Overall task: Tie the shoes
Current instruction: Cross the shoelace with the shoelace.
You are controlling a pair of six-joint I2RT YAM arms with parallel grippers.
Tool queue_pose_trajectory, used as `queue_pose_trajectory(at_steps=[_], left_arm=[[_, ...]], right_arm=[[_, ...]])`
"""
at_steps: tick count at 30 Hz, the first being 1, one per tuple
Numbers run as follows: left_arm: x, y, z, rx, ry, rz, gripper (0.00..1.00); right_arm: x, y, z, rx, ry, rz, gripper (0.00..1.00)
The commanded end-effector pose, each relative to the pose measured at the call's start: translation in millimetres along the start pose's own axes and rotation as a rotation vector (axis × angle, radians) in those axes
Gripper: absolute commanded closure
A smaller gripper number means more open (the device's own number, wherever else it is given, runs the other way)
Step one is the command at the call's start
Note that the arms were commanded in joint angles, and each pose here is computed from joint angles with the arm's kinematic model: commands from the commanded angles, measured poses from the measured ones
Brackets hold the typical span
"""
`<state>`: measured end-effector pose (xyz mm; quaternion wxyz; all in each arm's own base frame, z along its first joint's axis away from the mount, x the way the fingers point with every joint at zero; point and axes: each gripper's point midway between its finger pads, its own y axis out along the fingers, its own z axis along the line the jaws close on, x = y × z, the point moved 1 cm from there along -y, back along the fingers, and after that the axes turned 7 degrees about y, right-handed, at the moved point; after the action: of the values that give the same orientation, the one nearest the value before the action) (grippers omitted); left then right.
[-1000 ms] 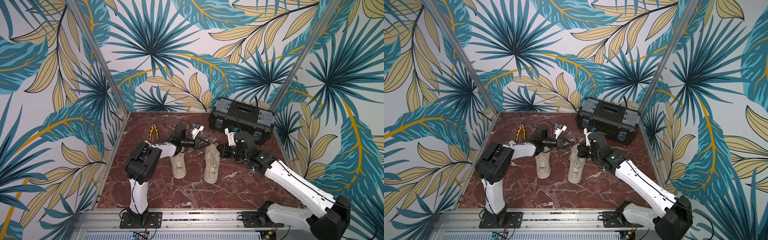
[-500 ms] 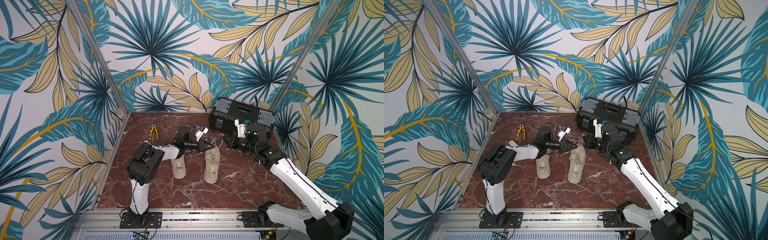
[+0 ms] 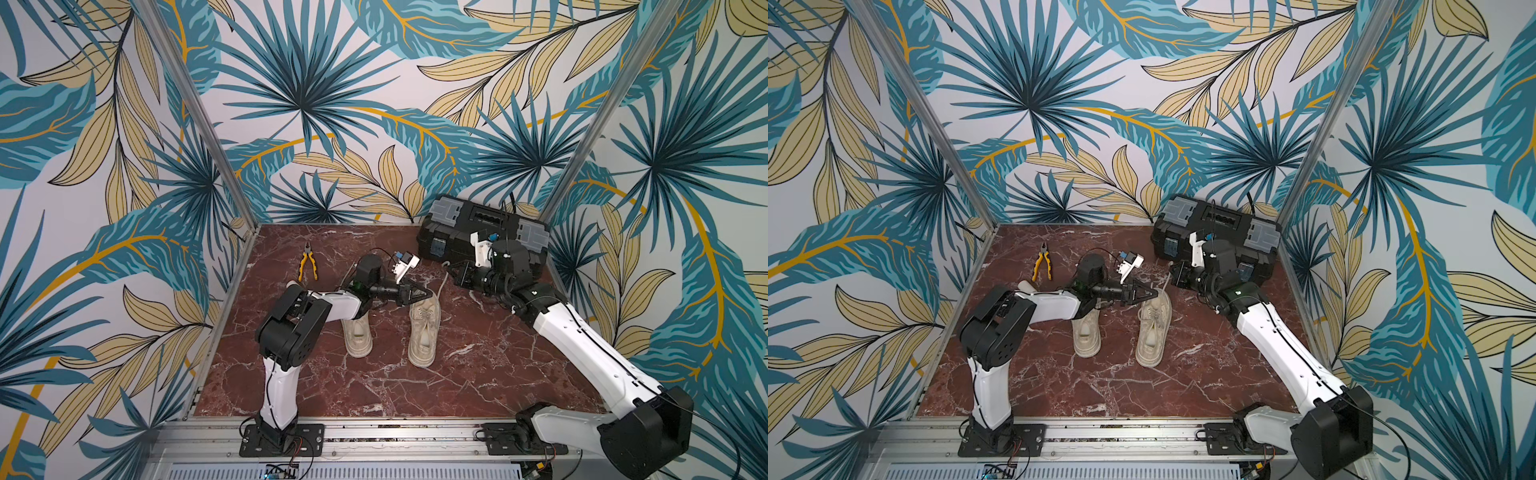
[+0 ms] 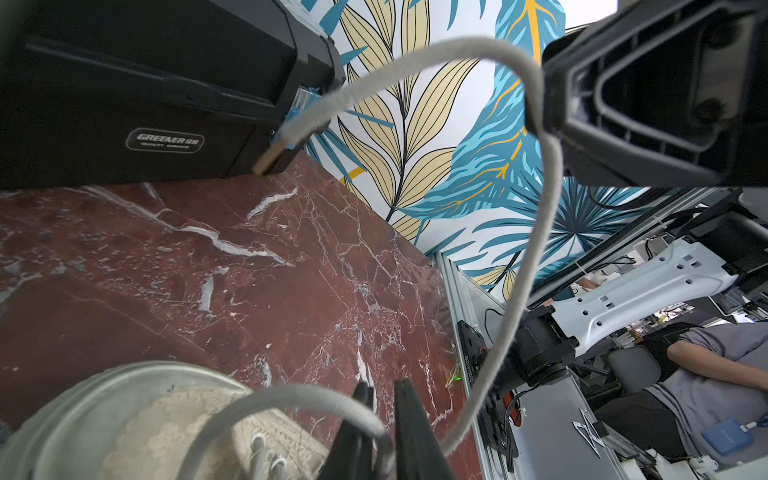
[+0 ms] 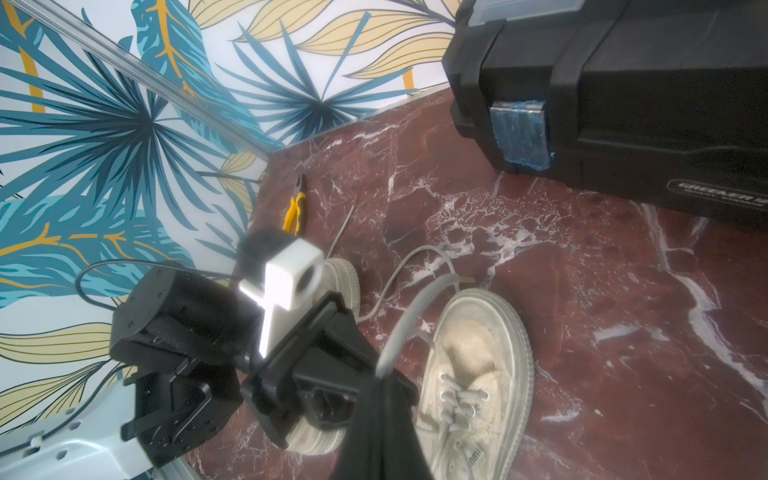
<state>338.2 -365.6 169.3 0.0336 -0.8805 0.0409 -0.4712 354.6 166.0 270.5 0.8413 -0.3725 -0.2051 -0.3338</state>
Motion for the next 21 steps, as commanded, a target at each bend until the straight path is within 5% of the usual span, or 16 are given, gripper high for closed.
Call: queue_pose_trajectory(at_steps=[1, 21], left_arm=[[-6, 3, 0, -0.024, 0.004, 0.009, 0.82], [-4, 5, -4, -0.037, 0.010, 0.014, 0.75]], right_arm=[[10, 4, 1, -0.004, -0.023, -0.021, 1.00], [25, 29, -3, -0.042, -0.047, -0.010, 1.00]])
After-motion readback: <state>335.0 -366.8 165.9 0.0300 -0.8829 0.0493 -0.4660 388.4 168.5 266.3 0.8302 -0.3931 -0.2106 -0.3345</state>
